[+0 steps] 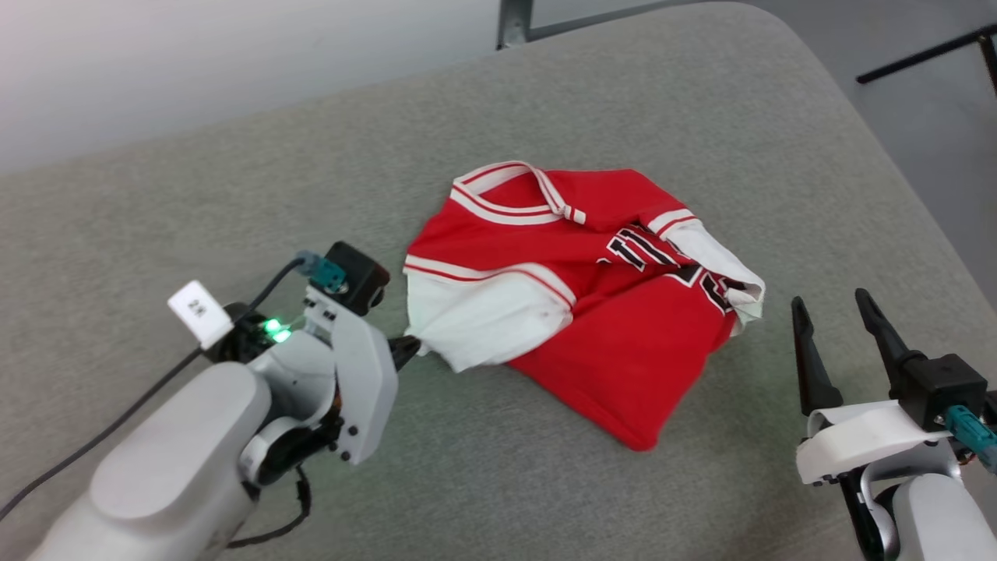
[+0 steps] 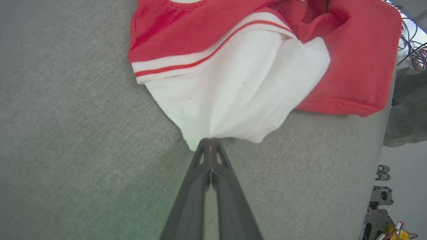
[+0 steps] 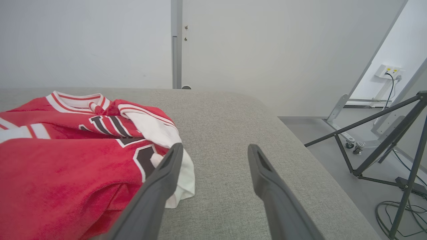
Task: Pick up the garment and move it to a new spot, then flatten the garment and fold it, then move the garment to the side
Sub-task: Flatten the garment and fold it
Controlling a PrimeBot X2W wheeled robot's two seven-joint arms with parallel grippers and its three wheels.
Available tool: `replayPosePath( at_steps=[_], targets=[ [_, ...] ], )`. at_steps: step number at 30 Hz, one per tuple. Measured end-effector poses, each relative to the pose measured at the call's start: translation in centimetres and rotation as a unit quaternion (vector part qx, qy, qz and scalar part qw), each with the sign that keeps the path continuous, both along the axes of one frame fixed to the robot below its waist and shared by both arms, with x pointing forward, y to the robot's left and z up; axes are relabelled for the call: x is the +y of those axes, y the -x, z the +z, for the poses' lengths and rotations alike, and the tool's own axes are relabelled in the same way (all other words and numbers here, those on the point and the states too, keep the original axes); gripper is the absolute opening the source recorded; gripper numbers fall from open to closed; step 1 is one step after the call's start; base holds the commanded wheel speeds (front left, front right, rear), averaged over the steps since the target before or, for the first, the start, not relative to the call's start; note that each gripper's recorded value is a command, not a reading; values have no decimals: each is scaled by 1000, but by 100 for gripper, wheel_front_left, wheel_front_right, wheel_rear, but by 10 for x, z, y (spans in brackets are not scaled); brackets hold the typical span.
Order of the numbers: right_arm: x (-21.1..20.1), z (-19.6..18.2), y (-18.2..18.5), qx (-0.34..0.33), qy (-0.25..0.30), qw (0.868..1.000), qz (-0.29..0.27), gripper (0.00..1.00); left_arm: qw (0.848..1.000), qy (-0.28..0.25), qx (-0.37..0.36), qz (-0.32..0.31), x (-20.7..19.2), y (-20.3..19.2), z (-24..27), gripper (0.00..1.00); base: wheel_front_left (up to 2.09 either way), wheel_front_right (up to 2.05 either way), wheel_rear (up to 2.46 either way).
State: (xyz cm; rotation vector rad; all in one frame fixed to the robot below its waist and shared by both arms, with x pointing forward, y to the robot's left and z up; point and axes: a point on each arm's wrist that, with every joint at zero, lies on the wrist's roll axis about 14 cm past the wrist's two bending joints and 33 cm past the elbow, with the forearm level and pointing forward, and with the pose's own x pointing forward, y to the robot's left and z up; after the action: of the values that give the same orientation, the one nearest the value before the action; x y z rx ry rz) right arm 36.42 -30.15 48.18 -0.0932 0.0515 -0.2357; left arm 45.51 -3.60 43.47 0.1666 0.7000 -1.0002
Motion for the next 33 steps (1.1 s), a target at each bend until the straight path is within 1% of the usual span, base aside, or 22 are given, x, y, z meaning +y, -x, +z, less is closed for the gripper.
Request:
replayPosePath(
  at_steps=[8,16,24,29,33],
  targets=[
    [12,3,-9,-2,5,1000,26,100,998,-25,-5,57,50,-1,-1,0,0,0,0],
    [31,8,-25,-2,11,998,64,100,991,-48,-23,125,107,-4,2,0,0,0,0],
    [55,17,-44,-9,13,994,105,100,975,-95,-45,198,179,-6,2,0,0,0,0],
    [68,19,-53,-11,13,992,125,100,961,-141,-56,231,226,-6,1,0,0,0,0],
    [74,17,-59,-9,12,991,135,100,951,-159,-58,258,249,-4,-1,0,0,0,0]
  ],
)
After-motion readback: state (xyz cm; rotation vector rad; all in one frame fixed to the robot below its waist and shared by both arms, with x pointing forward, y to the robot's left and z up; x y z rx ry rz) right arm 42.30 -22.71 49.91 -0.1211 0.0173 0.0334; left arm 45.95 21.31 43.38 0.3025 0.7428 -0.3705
